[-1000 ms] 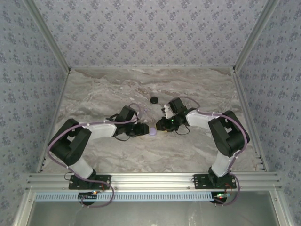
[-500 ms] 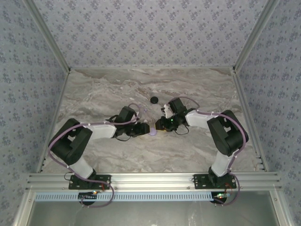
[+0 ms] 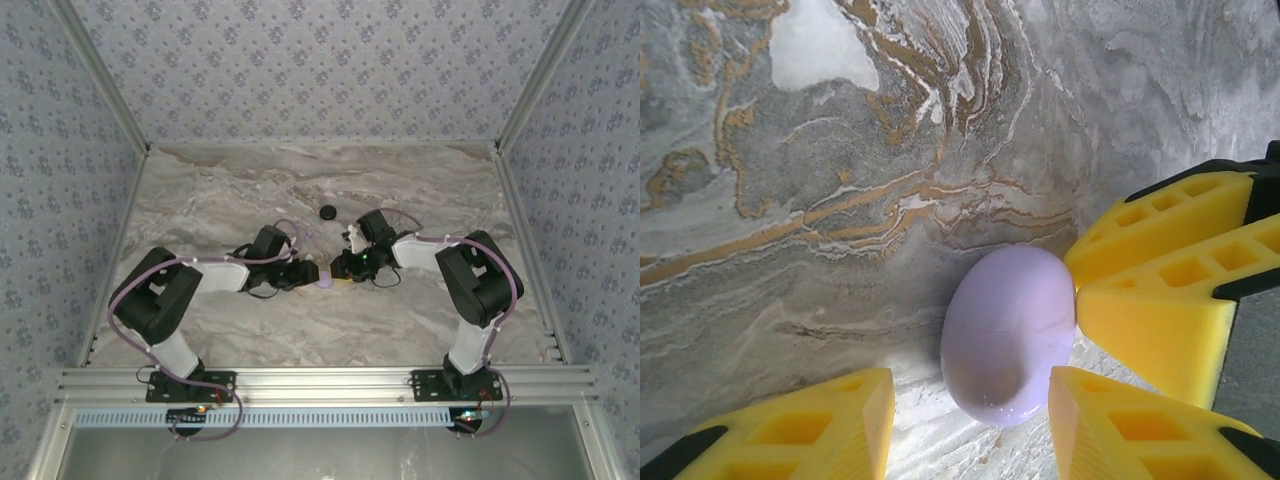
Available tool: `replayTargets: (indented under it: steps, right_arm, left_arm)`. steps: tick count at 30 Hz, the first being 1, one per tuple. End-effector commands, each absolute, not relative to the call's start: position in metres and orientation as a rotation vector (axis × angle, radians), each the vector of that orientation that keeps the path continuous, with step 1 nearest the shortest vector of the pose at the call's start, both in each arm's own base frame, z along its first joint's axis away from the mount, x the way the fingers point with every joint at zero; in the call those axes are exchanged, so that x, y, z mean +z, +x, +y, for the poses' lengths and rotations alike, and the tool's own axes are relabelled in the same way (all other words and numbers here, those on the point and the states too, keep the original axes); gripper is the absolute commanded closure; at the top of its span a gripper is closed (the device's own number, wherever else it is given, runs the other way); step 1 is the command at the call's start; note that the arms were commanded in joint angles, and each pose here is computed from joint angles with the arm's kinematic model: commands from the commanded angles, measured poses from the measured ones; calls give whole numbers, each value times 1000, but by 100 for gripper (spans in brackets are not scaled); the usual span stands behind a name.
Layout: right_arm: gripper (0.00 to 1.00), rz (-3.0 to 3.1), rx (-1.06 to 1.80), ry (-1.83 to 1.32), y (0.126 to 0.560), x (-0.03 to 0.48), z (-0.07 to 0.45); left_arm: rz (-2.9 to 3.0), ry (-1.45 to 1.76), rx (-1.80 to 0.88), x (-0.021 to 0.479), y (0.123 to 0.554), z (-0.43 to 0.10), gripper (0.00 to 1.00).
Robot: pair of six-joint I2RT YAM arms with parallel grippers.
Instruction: Insert the wireless bluetooth earbuds into the charging case
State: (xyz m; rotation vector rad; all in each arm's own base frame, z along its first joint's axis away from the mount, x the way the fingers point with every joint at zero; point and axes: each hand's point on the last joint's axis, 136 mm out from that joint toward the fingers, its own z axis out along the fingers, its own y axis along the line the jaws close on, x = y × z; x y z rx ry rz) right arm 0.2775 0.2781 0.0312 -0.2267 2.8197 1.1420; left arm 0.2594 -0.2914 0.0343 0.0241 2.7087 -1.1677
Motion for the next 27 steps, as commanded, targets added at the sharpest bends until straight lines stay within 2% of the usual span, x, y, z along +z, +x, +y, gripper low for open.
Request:
replayTargets:
  steps: [1, 13, 27]
  right_arm:
    - [74, 2844, 1146, -223, 274, 26, 280]
    - [75, 2850, 1141, -224, 273, 25, 280]
    - [75, 2833, 1166, -218, 275, 29, 282]
  left_arm:
    - [2713, 39, -1219, 32, 259, -300, 57]
    - [2697, 40, -1301, 36, 261, -311, 65]
    - [2665, 33, -1353, 45, 264, -317, 68]
